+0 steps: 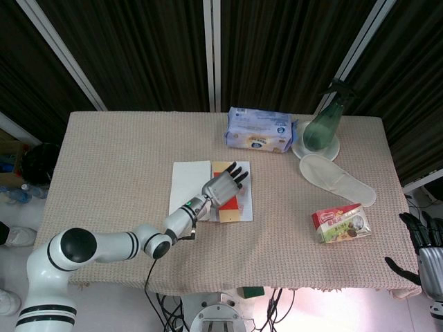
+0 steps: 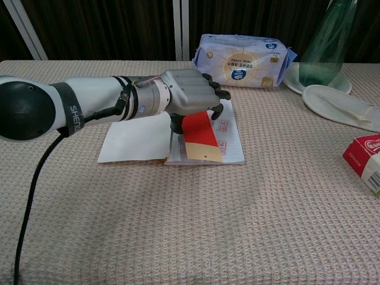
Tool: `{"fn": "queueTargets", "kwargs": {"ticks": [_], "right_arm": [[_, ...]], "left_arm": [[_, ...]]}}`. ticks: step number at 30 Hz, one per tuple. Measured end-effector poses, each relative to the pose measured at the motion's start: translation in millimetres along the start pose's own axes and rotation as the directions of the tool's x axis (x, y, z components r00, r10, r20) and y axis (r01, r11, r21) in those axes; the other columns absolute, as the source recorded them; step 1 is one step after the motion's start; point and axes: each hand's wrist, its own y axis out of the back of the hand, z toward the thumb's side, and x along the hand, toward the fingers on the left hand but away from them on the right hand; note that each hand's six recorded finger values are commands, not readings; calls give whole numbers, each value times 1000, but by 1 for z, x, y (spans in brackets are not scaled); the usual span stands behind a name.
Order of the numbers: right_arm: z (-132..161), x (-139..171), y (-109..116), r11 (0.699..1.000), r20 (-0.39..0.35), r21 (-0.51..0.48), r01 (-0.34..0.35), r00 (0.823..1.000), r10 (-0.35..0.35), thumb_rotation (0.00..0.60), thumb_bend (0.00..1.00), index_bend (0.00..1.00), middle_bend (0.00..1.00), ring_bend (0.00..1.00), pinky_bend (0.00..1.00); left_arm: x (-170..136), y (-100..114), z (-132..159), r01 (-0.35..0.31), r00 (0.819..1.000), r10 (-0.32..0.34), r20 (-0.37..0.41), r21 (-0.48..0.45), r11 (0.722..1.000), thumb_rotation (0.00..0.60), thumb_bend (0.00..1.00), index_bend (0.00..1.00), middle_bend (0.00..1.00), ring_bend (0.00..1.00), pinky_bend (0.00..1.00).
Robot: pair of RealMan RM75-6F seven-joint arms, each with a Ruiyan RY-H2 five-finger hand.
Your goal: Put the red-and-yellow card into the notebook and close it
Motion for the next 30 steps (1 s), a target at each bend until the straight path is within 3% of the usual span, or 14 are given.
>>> {"fn": "queueTargets", "kwargs": {"ticks": [11,30], "right_arm": [[1,2,0,1000,1,0,2,1000,-2,600,74,134,124,15,136],[3,4,0,1000,0,2,1,1000,-1,600,74,134,125,15,136]], "left_arm": [[-2,-5,-8,-3,1000,4,-17,59,998,600,275,251,0,0,68],[-7,-6,-12,-14,999,17,-47,68,998,600,249,185,0,0,65]]}}
